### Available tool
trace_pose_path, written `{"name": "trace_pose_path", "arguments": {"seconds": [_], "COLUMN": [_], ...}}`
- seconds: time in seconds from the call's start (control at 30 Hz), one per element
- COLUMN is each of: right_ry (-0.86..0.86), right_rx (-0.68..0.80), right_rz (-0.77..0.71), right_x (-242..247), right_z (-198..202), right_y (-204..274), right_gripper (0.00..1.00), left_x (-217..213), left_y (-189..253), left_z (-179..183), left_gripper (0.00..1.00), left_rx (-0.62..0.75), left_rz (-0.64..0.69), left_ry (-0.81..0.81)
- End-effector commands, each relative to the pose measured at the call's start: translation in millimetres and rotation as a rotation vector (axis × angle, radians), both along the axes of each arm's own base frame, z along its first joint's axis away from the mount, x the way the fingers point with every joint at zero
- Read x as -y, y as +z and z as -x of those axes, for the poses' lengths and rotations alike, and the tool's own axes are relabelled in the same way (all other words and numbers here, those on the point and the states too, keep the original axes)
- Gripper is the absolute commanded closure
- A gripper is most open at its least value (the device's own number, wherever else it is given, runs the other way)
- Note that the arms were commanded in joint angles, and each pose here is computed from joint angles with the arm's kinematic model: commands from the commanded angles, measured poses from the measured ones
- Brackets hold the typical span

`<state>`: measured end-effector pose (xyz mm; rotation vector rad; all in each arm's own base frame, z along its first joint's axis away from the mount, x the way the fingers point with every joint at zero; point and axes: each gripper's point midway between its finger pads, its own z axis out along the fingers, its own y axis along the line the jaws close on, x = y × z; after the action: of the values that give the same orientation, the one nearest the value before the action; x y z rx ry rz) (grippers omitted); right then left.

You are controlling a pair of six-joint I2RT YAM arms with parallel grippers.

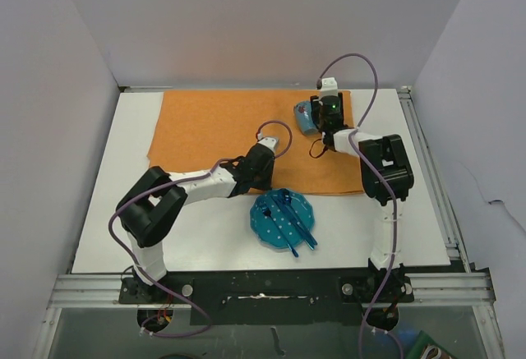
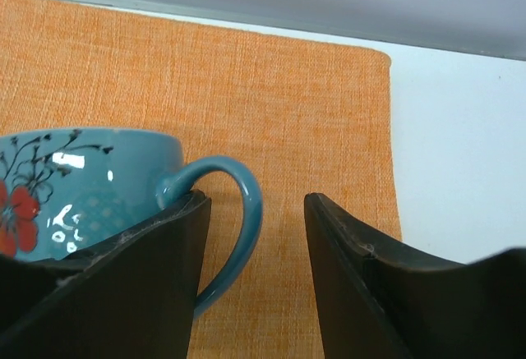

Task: Set the dinner table for one person

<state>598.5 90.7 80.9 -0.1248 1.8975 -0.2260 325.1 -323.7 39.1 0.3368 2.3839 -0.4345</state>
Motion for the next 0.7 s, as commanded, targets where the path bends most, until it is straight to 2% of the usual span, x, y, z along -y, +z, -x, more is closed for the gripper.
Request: {"name": "trace_pose_path", "arguments": {"seconds": [0.0,0.27,0.4,0.47,0.53,0.6,0.67], "right_ry": [0.033,0.073,0.100,0.127,0.170,0.252,0.339], "right_rx": [0.031,0.060,0.066,0.067,0.068,0.049,-0.025], "right_rz": [-0.039,-0.053,-0.061,-0.070,-0.080,-0.114,-0.167], "right_x": [-12,-20,-24,-26,-28,-34,-37], "right_z": [14,43,56,60,62,61,58], "right_y": [35,70,89,98,109,118,117], "right_gripper": [0.49,0.55,0.54,0.46,0.27,0.19,0.17], "left_x": [11,19,26,31,36,41,46], "left_y": [38,49,50,52,53,56,59], "left_z": [-10,-4,1,4,8,12,16], "left_gripper": [0.99,0.99,0.99,0.99,0.99,0.99,0.99], "left_rx": [0.087,0.098,0.097,0.099,0.102,0.107,0.115], "left_rz": [0.077,0.088,0.087,0.084,0.076,0.070,0.065], "left_ry": [0.009,0.000,-0.010,-0.015,-0.021,-0.028,-0.033]}}
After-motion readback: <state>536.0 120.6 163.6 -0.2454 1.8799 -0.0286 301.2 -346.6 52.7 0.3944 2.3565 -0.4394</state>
